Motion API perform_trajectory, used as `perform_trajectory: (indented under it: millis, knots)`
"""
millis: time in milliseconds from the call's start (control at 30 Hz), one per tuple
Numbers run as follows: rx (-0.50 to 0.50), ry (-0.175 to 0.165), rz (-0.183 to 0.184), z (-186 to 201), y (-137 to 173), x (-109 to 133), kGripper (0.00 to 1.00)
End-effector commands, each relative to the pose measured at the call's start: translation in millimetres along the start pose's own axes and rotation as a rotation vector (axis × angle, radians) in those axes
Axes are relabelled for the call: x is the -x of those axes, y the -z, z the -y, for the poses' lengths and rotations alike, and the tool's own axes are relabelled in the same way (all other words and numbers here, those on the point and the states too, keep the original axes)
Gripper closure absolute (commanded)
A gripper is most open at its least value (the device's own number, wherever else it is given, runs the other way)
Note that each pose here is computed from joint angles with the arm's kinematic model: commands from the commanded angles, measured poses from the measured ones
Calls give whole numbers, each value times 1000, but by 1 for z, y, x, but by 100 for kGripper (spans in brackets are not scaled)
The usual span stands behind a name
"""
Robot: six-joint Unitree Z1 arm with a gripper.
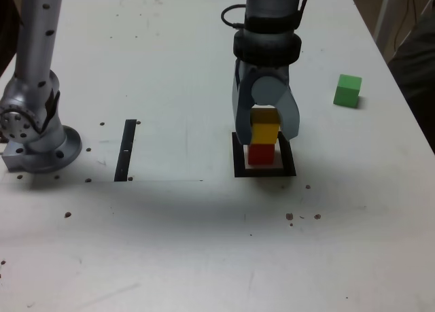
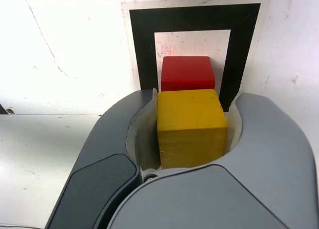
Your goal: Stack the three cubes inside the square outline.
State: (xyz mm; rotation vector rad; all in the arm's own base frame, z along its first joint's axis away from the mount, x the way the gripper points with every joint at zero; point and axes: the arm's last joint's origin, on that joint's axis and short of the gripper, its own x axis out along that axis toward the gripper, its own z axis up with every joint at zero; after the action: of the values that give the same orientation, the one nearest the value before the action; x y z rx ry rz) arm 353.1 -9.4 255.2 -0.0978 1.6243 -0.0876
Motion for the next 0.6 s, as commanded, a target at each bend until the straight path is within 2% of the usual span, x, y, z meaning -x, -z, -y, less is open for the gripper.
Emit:
perform_trajectory:
  millis: [0, 100, 133, 200, 233, 300, 367, 567]
  knots:
    - [-1, 3, -3, -1, -1, -2, 70]
    - [-3, 5, -4, -1, -1, -3, 69]
    - [-4, 8, -5, -1, -1, -3, 65]
    - [-10, 14, -6, -1, -1, -4, 49]
    - [-13, 17, -7, -2, -1, -5, 35]
    - [-16, 23, -8, -2, -1, -6, 15]
    - [-17, 26, -10, -3, -1, -7, 3]
    - [-16, 32, -14, -3, 0, -9, 1]
